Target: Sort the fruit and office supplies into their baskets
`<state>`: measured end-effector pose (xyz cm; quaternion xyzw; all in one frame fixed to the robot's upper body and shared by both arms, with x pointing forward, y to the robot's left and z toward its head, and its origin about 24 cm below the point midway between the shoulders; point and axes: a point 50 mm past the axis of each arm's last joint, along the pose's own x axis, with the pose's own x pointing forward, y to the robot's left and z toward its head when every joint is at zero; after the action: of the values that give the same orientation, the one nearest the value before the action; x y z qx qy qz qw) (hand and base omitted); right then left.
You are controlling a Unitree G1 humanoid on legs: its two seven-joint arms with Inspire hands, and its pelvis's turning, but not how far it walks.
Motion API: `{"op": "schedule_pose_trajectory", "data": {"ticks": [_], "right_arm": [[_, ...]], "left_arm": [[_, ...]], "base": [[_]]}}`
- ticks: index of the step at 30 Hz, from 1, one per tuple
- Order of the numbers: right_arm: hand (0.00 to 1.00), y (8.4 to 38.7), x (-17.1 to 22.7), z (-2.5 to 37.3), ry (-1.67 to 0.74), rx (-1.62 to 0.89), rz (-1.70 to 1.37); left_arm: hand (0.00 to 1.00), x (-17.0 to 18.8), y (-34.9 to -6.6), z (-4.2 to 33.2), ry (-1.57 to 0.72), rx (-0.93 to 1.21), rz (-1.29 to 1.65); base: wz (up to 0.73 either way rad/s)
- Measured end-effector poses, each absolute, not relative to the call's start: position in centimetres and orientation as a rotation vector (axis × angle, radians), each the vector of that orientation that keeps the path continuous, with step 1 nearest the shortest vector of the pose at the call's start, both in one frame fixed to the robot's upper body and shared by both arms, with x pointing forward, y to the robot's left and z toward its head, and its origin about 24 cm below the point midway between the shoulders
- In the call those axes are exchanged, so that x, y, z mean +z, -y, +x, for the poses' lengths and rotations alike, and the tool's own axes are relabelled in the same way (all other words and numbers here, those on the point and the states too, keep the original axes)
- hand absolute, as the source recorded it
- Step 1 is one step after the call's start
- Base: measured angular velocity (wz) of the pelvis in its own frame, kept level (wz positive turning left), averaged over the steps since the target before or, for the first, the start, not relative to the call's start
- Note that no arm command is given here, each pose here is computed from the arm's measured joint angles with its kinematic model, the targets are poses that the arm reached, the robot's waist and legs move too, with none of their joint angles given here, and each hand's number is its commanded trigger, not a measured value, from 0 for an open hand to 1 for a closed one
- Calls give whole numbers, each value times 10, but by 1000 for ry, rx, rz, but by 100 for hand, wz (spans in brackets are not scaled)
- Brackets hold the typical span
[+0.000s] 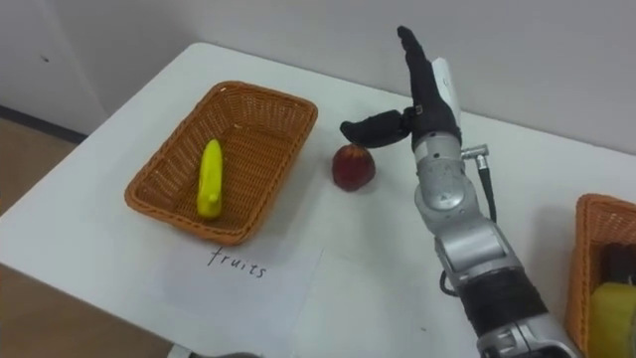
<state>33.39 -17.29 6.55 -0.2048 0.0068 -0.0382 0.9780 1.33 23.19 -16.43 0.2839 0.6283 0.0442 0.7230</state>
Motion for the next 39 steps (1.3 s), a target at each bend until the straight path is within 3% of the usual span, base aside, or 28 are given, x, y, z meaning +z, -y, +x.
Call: {"op": "schedule_pose_trajectory", "data": {"ticks": [5,39], "right_arm": [[0,180,52,334,-77,-95,-429],[0,164,58,338,-51,-5,-396]], "left_arm": [[0,-165,-231,13,-1390,114,596],[0,-165,-227,23,-1362,104,569]], "base": [[4],[0]]}}
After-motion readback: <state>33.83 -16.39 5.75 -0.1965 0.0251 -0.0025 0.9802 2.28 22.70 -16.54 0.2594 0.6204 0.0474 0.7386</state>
